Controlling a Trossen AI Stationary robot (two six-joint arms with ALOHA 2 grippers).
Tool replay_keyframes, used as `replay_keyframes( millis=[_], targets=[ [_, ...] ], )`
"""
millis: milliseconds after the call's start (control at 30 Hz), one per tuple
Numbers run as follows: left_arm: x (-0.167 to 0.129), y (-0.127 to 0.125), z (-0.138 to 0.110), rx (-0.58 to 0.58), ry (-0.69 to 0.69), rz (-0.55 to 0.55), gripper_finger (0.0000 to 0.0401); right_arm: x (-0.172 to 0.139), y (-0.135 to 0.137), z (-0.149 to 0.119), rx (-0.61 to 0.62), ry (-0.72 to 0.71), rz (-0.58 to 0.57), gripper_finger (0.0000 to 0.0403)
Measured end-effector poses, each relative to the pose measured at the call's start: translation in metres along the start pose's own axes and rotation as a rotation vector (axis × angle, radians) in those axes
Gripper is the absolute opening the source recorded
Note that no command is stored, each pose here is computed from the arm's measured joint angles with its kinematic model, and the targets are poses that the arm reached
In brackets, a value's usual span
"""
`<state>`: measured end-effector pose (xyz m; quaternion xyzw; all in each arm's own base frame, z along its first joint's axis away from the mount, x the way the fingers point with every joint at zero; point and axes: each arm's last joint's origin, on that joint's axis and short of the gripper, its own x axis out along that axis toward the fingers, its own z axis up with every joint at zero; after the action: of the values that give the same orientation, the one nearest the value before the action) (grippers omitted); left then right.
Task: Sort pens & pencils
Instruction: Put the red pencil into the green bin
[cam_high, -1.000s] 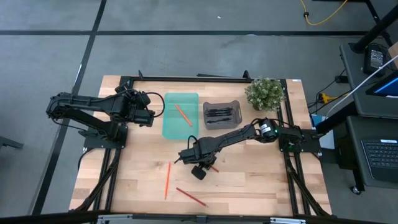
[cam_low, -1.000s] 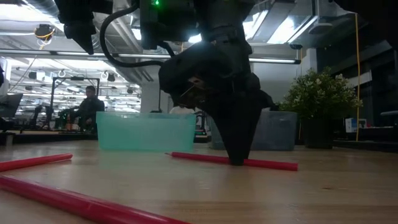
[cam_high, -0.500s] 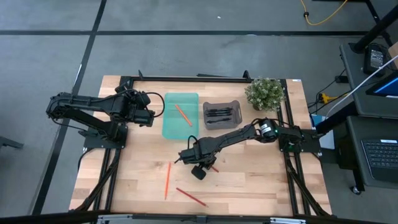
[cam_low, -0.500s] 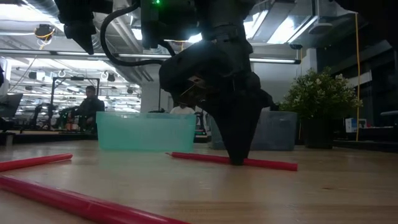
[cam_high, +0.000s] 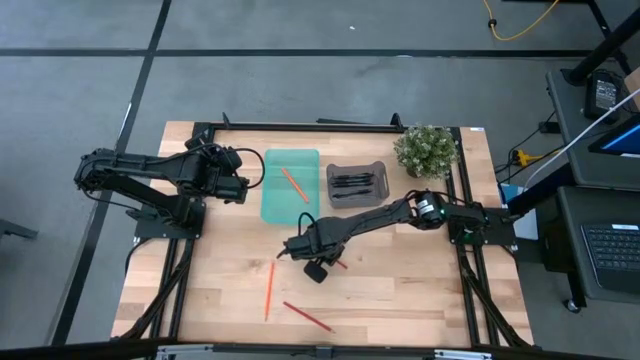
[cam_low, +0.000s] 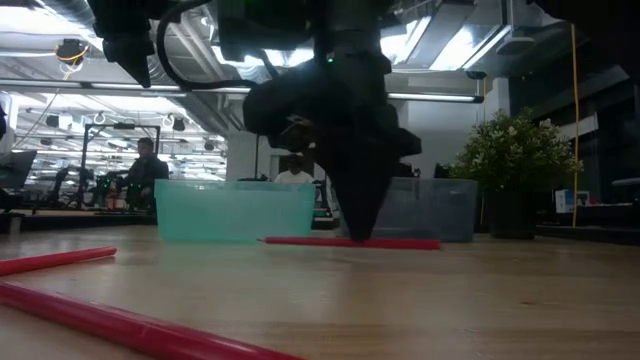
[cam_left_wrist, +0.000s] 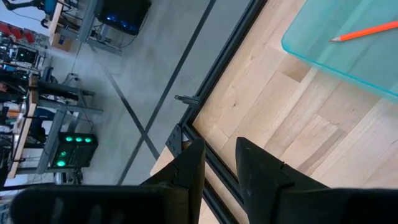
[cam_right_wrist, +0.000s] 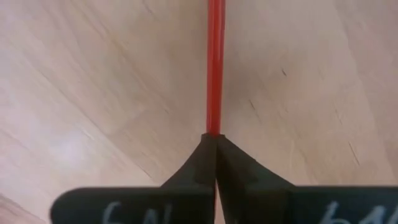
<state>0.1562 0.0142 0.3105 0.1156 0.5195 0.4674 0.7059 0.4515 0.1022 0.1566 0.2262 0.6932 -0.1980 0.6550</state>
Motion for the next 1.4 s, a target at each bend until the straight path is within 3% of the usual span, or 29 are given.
replay_keyframes(
  millis=[867,1167,1400],
  targets=[
    [0.000,0.000,0.000,-0.001,0.002,-0.003,0.0085,-0.012,0.006,-0.003,-0.012,-0.008,0.020,0.0004],
    [0.000,0.000,0.000,-0.001,0.009,-0.013,0.0085,-0.013,0.007,-0.001,-0.016,-0.044,0.023,0.0058],
    [0.000,0.000,0.000,-0.001,0.010,-0.014,0.0085,-0.013,0.011,0.010,-0.030,-0.125,0.095,0.0112]
  ],
)
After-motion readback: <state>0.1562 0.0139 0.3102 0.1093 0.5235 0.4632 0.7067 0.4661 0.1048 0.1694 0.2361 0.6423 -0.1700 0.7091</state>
